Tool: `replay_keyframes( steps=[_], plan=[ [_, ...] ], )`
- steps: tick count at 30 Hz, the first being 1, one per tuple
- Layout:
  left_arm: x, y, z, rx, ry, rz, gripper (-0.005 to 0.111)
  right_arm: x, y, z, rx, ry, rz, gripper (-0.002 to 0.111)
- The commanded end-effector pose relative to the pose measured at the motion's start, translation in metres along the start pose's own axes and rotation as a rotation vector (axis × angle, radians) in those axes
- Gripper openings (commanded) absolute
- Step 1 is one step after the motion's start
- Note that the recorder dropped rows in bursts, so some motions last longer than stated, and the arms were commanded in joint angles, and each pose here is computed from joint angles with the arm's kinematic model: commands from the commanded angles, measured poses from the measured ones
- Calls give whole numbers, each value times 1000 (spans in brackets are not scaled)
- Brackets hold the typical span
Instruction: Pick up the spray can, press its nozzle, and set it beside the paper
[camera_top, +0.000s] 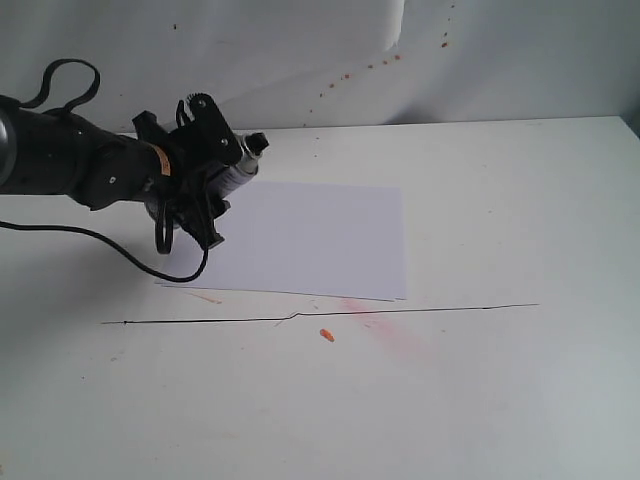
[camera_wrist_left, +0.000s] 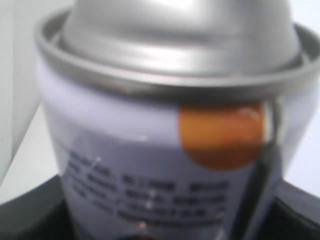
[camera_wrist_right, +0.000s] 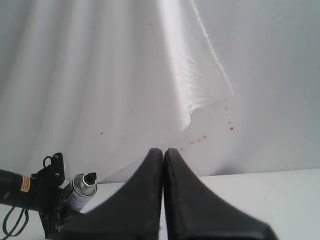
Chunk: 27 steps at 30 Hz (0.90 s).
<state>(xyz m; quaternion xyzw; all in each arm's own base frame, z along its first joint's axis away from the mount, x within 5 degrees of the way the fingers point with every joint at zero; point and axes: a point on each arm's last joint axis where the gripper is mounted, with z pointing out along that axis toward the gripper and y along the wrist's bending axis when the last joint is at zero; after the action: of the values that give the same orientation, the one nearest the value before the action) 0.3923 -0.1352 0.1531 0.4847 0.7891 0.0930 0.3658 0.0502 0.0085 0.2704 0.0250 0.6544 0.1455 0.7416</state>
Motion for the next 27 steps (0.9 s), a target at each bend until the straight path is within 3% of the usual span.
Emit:
replay_keyframes(
  steps=[1, 5, 10, 13, 19, 23, 27],
  plan=[
    [-10, 6, -5, -30, -47, 2, 0, -32, 8, 18, -3, 35, -31, 0],
    [-10, 6, -5, -33, -52, 2, 0, -55, 16, 53, -3, 182, -113, 0],
    [-10, 6, -5, -33, -52, 2, 0, -50, 28, 109, -80, 450, -155, 0],
    [-10, 6, -5, -33, -51, 5, 0, -29, 42, 143, -168, 615, -154, 0],
    [-9, 6, -5, -30, -41, 30, 0, 42, 75, 189, -375, 930, -213, 0],
    [-8, 5, -5, -21, -23, 30, 0, 88, 85, 209, -387, 1079, -168, 0],
    [-7, 6, -6, -19, -18, 30, 0, 112, 84, 226, -318, 1099, -91, 0]
  ],
)
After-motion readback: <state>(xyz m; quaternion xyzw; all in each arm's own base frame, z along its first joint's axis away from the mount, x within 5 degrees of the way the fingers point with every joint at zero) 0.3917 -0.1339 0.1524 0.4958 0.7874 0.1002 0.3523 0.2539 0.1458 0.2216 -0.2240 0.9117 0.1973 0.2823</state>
